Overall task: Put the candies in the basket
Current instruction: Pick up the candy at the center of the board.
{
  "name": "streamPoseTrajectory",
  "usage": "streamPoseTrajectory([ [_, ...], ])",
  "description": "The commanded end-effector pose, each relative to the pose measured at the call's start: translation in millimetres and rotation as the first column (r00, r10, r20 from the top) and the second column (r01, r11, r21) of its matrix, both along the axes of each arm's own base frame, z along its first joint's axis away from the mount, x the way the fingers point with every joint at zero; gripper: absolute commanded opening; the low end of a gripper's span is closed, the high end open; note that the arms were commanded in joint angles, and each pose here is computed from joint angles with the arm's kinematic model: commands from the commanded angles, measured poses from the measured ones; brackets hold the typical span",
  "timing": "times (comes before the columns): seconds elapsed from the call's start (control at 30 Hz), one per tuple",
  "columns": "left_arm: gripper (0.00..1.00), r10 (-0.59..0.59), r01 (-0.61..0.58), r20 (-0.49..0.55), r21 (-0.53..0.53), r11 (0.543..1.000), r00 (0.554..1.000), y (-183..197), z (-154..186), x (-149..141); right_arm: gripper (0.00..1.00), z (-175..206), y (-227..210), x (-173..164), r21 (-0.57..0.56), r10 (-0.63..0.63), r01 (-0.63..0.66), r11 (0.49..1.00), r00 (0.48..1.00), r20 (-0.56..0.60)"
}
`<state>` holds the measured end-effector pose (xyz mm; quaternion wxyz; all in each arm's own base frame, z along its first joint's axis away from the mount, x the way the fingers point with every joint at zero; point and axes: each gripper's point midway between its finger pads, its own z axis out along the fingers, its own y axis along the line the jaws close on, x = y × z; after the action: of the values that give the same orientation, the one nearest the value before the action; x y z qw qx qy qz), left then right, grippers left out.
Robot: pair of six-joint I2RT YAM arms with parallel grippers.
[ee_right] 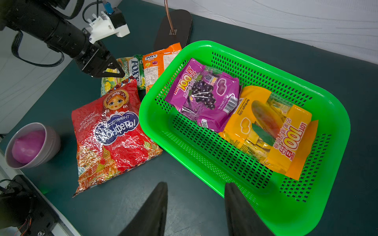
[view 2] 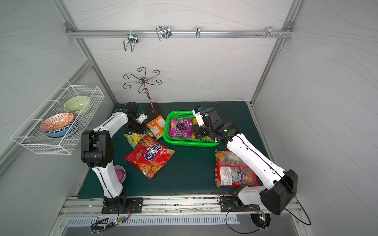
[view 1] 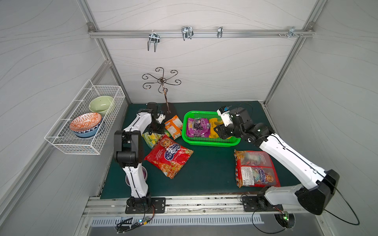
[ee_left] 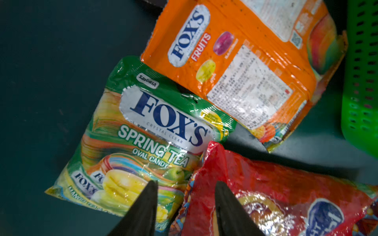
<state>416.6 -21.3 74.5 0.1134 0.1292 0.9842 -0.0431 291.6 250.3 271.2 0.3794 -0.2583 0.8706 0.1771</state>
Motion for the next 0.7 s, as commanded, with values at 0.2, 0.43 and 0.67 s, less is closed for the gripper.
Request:
streamPoseTrajectory([
  [0.2,0.62,0.04,-0.047,0.096,0.07,0.996,0.995,18.6,2.1,42.3,0.49,7.1,-1.8,-1.2,-0.02,-0.009,0.01,1.0,0.999,0.042],
  [0.43,0.83,0.037,-0.036,0.049,-0.021,0.999,0.998,12.2,-0.1,54.9,0.49,-5.0,7.4,-3.6,-0.043,0.012,-0.01,0.999,0.999,0.03],
  [0.67,0.76,0.047,-0.04,0.036,-0.19,0.981,0.998,-14.8,3.1,72.9,0.49,-7.5,19.4,-9.0,-0.054,0.03,-0.029,0.998,0.999,0.034],
])
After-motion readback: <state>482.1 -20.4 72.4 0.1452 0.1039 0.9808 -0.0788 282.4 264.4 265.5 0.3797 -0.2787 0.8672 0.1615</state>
